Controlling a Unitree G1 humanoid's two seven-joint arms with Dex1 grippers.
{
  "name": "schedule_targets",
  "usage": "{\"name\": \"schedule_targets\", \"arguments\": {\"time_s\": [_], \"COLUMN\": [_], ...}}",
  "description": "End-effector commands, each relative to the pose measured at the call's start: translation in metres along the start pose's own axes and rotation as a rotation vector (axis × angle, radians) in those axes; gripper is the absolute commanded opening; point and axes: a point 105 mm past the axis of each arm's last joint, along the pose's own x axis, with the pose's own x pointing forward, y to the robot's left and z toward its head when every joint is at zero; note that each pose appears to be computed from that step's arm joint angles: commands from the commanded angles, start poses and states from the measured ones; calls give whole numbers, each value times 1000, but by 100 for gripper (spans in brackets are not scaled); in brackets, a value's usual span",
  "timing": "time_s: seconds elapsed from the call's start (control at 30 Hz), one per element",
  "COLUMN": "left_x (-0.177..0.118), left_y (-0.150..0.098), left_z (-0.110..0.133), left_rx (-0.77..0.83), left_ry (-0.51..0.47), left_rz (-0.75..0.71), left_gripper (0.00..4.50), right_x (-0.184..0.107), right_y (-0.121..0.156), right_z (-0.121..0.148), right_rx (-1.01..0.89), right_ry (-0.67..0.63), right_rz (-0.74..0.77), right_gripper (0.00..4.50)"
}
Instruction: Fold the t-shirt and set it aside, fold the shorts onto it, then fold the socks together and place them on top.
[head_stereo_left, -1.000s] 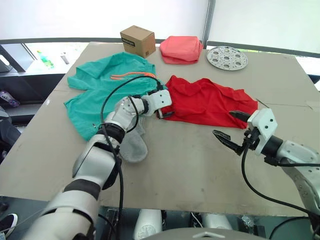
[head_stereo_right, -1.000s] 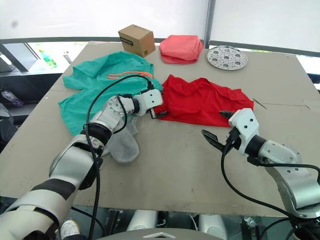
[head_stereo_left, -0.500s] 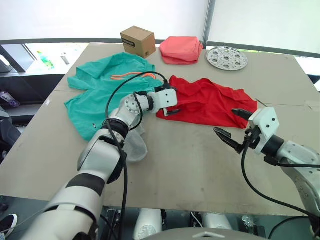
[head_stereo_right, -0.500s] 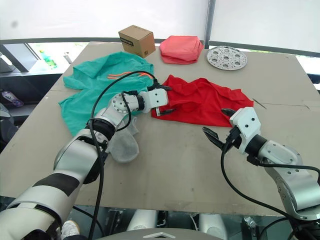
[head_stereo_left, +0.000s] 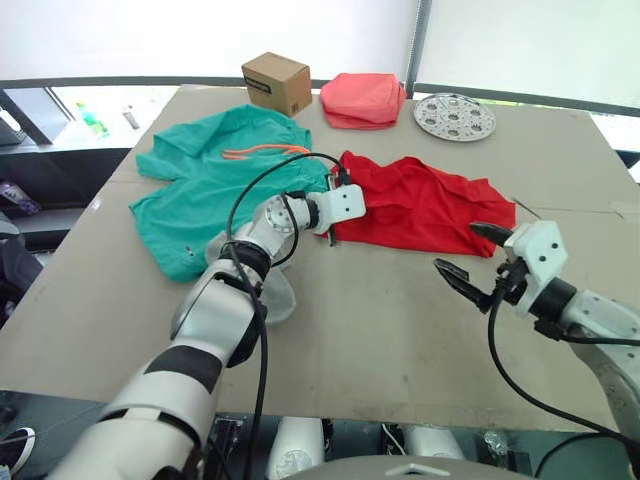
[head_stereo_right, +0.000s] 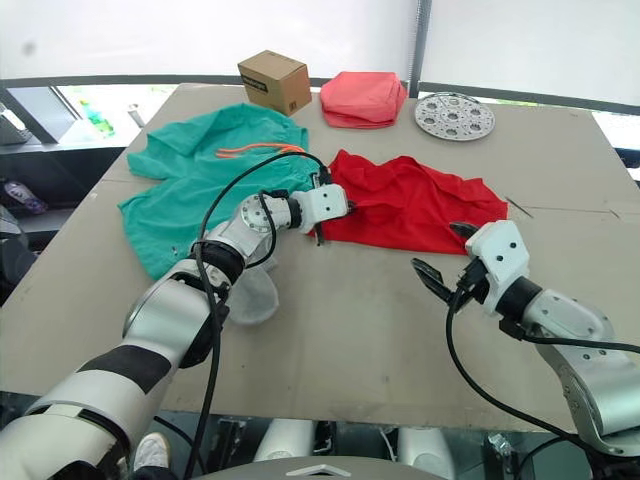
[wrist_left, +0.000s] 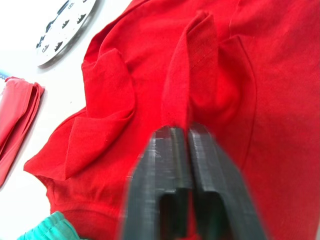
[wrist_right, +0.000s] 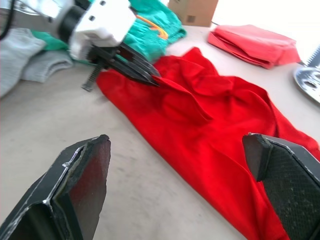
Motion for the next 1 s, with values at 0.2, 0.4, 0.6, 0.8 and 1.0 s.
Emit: {"name": "schedule_targets", "arguments": {"time_s": [0.2,0.4,0.6,0.8,1.0], "left_x": [-20,-46,-60,-68,-68], "left_y": [-12,-20,-20,-10,-12], "left_z": [25,21,18,20,23], "left_rx": [-73,-106,-123,-211,-224], "left_ry": [-247,-252,-224,-225,-215], "left_rz": [-52,-83,-21,111,123], "left_gripper": [5,5,5,5,5], "right_x": [-5,14,38,39,34], "right_y": [-41,-72,-84,-97,-90], "right_z": [-17,-23,-13,-1,-1], "right_rx": [-104,68,436,243,-496], "right_ry": [182,296,245,234,459], "right_rz": [-247,-346,-386,-441,-141], "right_gripper": [450,450,450,450,450]}}
